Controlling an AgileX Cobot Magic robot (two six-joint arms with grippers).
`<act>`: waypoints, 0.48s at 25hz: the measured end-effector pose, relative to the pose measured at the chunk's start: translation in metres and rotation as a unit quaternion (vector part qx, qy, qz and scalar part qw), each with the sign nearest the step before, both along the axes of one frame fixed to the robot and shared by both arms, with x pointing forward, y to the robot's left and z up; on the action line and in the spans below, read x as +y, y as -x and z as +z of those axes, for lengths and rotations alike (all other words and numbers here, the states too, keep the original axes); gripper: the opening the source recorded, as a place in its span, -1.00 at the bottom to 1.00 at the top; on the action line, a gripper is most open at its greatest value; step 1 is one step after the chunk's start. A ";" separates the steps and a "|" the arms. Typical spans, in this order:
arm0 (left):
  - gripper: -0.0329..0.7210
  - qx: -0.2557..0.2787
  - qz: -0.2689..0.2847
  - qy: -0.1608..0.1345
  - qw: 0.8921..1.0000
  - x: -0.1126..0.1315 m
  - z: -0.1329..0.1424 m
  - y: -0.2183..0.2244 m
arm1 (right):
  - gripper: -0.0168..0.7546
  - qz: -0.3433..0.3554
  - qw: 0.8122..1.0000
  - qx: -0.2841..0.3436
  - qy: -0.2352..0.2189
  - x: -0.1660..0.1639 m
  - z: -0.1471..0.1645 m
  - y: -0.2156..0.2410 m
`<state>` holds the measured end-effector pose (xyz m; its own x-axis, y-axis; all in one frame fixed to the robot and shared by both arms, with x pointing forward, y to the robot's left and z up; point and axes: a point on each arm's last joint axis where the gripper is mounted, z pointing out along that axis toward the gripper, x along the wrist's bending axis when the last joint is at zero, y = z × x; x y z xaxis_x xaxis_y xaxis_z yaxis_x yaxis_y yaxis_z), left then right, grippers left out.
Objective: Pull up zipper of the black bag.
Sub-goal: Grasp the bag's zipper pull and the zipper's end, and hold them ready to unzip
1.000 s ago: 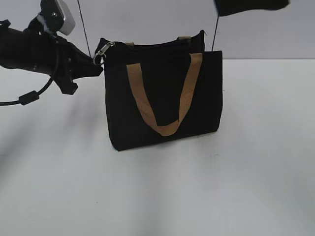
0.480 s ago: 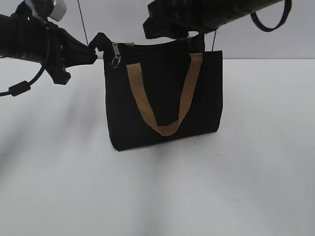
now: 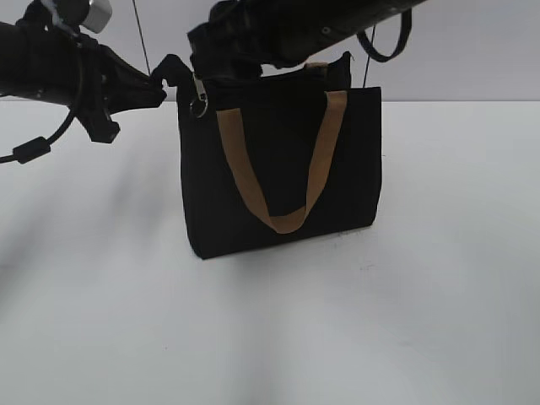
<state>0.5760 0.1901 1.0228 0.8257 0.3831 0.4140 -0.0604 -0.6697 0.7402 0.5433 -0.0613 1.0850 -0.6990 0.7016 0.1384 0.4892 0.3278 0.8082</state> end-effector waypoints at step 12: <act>-0.84 0.000 0.000 -0.001 1.000 0.000 0.000 0.000 | -0.11 -0.053 0.991 0.117 -0.036 0.019 -0.037 -0.021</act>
<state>0.5760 0.1902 1.0227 0.8254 0.3829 0.4148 -0.0605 -0.6706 0.7394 0.5645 -0.0424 1.0484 -0.5653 0.7514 0.3403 0.6938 0.2099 0.6889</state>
